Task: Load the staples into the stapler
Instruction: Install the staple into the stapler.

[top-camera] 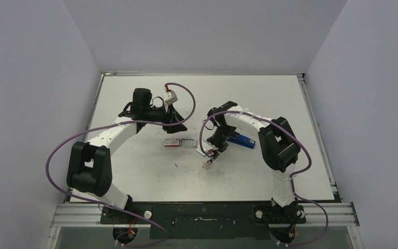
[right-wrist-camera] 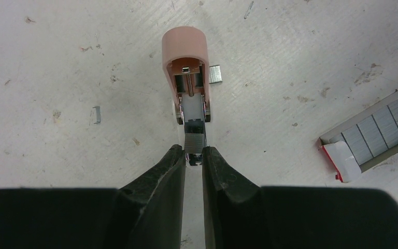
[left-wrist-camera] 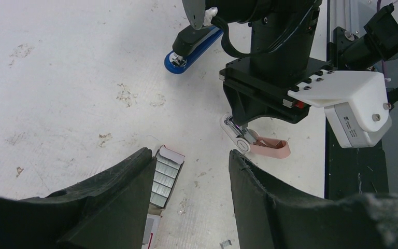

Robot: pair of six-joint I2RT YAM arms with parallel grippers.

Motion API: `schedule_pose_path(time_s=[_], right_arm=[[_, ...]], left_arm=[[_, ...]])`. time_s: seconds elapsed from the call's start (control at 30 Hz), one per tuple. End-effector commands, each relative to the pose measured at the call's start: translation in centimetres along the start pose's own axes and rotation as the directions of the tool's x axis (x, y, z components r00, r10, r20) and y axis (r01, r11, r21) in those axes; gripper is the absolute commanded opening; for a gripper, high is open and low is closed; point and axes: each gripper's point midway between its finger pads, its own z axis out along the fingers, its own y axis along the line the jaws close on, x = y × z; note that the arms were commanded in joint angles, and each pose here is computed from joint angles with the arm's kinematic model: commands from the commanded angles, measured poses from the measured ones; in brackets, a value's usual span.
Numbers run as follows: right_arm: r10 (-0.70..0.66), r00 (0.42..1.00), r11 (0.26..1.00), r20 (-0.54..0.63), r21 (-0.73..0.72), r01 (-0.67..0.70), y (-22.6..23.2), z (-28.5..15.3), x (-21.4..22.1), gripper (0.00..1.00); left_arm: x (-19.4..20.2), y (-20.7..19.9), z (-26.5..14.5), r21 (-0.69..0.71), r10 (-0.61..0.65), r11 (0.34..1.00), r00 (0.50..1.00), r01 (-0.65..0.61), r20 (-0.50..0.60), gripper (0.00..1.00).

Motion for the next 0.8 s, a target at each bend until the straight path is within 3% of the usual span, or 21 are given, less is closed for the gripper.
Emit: schedule_pose_path(time_s=[0.0,0.77], right_arm=[[-0.032,0.999,0.999,0.013,0.014,0.032,-0.81,-0.67,-1.00,0.12],[-0.028,1.000,1.000,-0.004,0.002,0.028,-0.67,-0.42,-0.50,0.12]], left_arm=[[-1.76,-0.50,-0.25,0.025,0.058,0.998,0.997,-0.059,0.042,0.52],[-1.86,-0.71,-0.27,0.035,0.071,0.997,0.996,-0.072,0.047,0.48]])
